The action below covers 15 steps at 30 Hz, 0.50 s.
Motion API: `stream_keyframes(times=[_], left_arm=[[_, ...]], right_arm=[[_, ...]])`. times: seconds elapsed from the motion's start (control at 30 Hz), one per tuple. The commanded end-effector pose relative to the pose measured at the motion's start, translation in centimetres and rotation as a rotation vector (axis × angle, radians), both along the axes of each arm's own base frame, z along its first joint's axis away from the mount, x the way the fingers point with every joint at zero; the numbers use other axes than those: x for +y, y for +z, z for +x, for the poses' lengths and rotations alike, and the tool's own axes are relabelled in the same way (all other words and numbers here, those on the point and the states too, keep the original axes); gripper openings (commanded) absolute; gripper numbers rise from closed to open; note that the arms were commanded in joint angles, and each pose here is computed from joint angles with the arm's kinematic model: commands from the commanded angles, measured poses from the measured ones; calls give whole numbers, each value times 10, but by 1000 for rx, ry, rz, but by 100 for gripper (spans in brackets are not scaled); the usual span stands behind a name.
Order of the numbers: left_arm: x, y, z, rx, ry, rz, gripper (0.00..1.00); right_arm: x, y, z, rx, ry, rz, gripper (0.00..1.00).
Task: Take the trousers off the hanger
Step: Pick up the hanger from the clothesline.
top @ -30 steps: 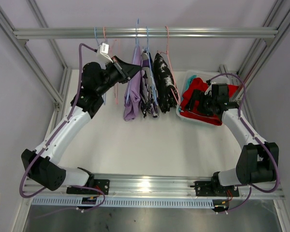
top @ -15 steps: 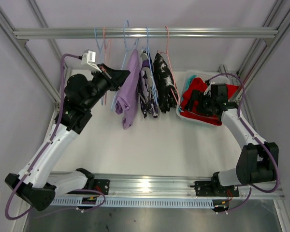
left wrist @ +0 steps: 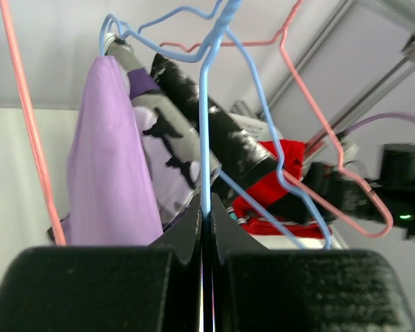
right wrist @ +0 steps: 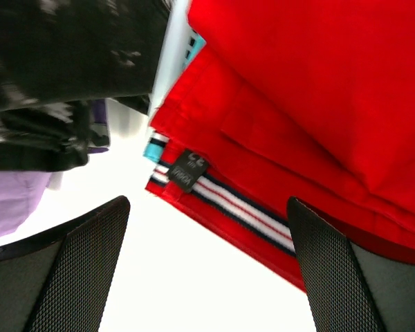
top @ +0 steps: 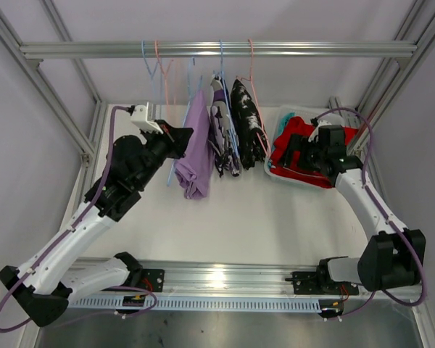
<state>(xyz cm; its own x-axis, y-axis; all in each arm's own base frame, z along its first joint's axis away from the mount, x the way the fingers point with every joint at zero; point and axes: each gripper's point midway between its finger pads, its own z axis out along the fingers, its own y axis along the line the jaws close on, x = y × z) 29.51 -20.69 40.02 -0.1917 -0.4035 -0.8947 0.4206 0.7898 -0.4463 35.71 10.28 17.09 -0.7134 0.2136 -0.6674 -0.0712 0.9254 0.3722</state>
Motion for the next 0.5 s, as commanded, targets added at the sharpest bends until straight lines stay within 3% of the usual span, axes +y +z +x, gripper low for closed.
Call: stream_keyframes(times=[0.0, 0.23, 0.47], left_arm=[[19, 26, -6, -133, 109, 3, 0], [31, -5, -5, -87, 191, 40, 0], [37, -15, -2, -54, 236, 56, 0]], right_arm=[[-8, 56, -3, -166, -27, -41, 99], [9, 127, -34, -379, -26, -67, 99], [68, 141, -97, -504, 142, -101, 99]])
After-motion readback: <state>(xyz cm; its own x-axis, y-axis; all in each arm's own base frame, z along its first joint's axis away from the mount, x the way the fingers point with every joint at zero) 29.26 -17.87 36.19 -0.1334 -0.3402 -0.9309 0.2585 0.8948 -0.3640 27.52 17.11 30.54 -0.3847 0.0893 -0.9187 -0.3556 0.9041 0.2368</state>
